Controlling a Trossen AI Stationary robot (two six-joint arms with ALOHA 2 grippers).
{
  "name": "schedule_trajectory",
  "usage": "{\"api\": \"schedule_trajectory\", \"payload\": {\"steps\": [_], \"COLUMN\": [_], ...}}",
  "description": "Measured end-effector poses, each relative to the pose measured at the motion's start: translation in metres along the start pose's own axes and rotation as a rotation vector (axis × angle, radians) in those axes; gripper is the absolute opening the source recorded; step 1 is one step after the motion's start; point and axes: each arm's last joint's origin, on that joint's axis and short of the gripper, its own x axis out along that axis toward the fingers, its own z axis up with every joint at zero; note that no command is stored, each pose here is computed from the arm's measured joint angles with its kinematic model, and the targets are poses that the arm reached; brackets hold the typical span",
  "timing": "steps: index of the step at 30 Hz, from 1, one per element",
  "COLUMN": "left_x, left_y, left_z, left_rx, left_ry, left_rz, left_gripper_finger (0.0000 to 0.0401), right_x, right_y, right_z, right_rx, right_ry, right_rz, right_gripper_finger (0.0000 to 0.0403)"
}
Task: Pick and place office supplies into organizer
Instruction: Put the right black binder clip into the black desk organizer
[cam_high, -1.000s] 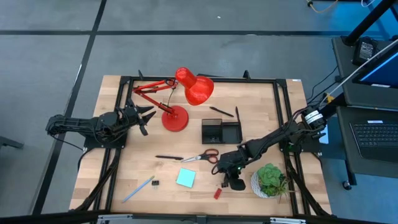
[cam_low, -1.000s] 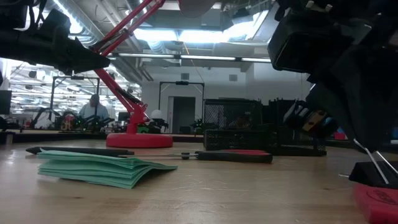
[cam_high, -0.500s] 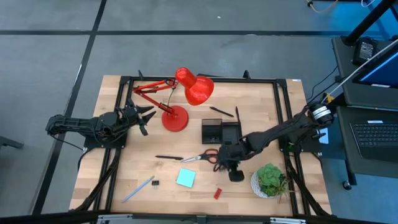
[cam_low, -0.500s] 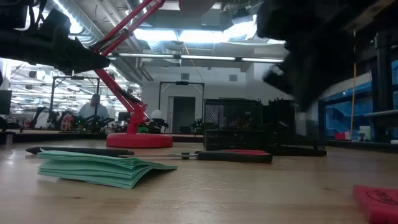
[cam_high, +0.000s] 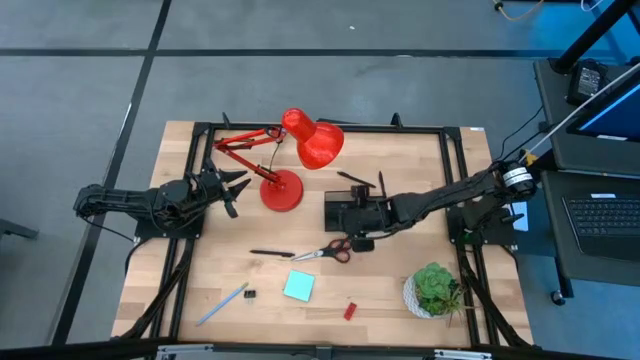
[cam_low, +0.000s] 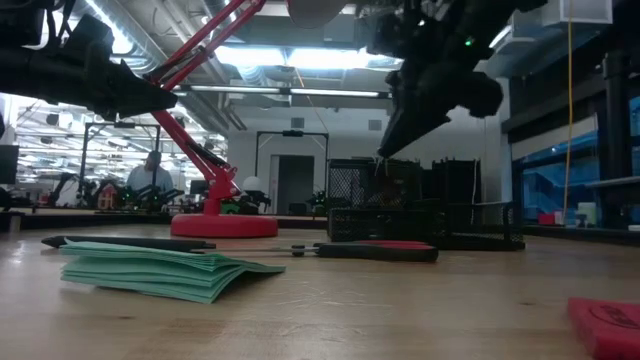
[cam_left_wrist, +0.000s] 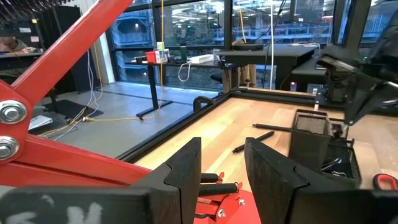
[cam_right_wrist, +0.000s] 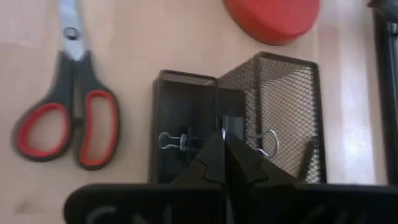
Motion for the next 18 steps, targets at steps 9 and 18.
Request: {"api": "schedule_trajectory", "payload": {"steps": [9,18], "left_x": [0.0,0.0], "left_y": [0.0,0.0], "left_z": [0.0,0.0], "left_rx": [0.0,0.001], "left_ry": [0.0,0.0], "left_rz": [0.0,0.001], "left_gripper_finger": [0.0118,0.0118], "right_x": [0.01,0.028], "right_y": [0.002,0.011], "right_z": [-0.004,-0.028], "right_rx": [0.025,0.049], "right_ry": [0.014,0.008], "right_rz": [0.017,-0.015], "right_gripper_finger": [0.0001,0.0001]}}
